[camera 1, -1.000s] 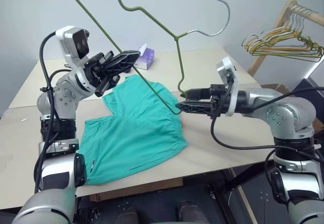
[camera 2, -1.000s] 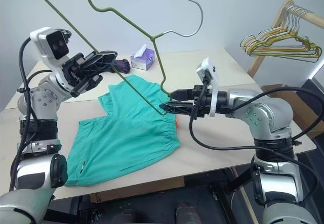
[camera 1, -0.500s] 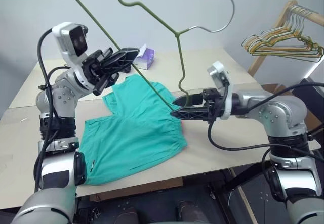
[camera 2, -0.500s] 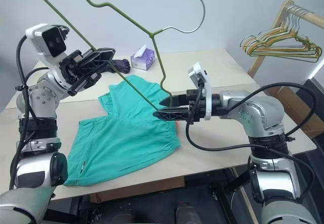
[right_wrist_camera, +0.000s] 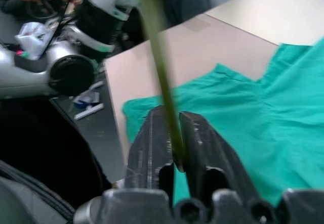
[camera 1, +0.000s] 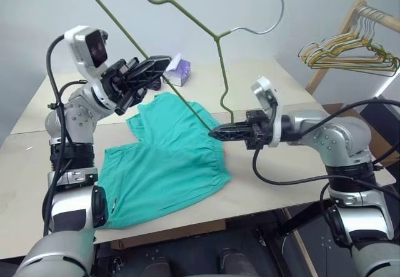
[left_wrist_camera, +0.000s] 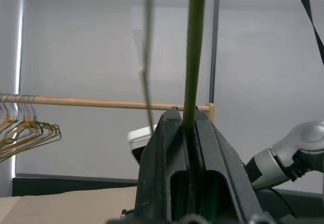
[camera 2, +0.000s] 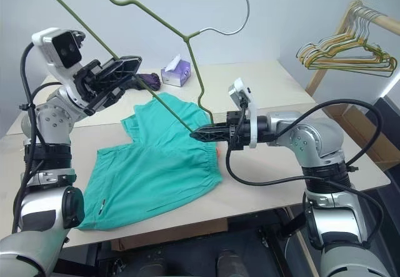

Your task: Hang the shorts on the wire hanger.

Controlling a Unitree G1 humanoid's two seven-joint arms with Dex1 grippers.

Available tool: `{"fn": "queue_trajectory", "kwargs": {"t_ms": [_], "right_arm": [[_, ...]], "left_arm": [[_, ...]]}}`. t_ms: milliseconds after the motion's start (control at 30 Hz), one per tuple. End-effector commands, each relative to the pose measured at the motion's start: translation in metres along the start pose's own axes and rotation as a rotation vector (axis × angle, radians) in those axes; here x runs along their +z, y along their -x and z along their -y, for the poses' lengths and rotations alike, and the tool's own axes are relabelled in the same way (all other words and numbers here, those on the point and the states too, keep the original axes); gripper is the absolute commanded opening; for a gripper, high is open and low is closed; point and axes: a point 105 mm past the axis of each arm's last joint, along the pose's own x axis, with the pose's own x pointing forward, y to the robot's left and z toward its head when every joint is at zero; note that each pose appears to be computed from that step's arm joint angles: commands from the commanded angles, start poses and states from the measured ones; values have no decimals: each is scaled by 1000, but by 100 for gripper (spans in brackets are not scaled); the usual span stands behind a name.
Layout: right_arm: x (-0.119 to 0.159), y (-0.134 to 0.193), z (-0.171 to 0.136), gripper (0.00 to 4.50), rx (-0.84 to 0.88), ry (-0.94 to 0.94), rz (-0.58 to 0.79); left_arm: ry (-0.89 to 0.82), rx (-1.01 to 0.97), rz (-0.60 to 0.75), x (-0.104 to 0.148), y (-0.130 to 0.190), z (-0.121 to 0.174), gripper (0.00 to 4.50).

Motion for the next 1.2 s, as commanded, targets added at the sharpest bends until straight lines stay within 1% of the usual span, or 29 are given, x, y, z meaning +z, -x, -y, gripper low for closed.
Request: {"fn": "queue_trajectory", "kwargs": {"t_ms": [33,100,133,167,367,400,467,533,600,633,667,733,867,967,1100,1200], "right_arm": [[14,5,1,1,-33,50,46],[16,5,1,0,-36,59,58],[17,5,1,0,-37,60,64],[18,5,1,0,-38,64,71],[29,7,-1,0,-56,82,142],[32,9,-1,0,-65,77,163],[35,16,1,0,-93,45,188],[29,28,0,0,-122,-6,174],[19,41,-3,0,-143,-64,150],[9,50,-5,0,-160,-110,124],[1,57,-7,0,-177,-146,100],[-22,73,-10,0,-238,-226,33],[-63,95,-14,0,-325,-403,-74],[-87,106,-24,0,-340,-535,-140],[-118,121,-35,0,-316,-780,-185],[-137,134,-28,0,-369,-895,-202]], "left_arm": [[-51,-25,-12,2,-6,3,0],[-46,12,-28,-5,-5,-1,54],[-42,24,-34,-7,-5,-3,71],[-43,34,-45,-10,-5,-4,97],[15,186,-142,-30,5,-21,286],[29,220,-171,-35,11,-25,316],[50,323,-276,-52,29,-33,383],[34,407,-430,-69,51,-36,445],[-5,455,-586,-83,71,-34,445],[-32,488,-664,-89,82,-34,445],[-37,508,-700,-91,89,-34,445],[-47,482,-754,-93,98,-24,445],[-37,402,-841,-98,102,-2,445],[-46,373,-899,-102,103,8,445],[-54,351,-925,-105,96,15,445],[-70,340,-929,-106,89,18,445]]}}
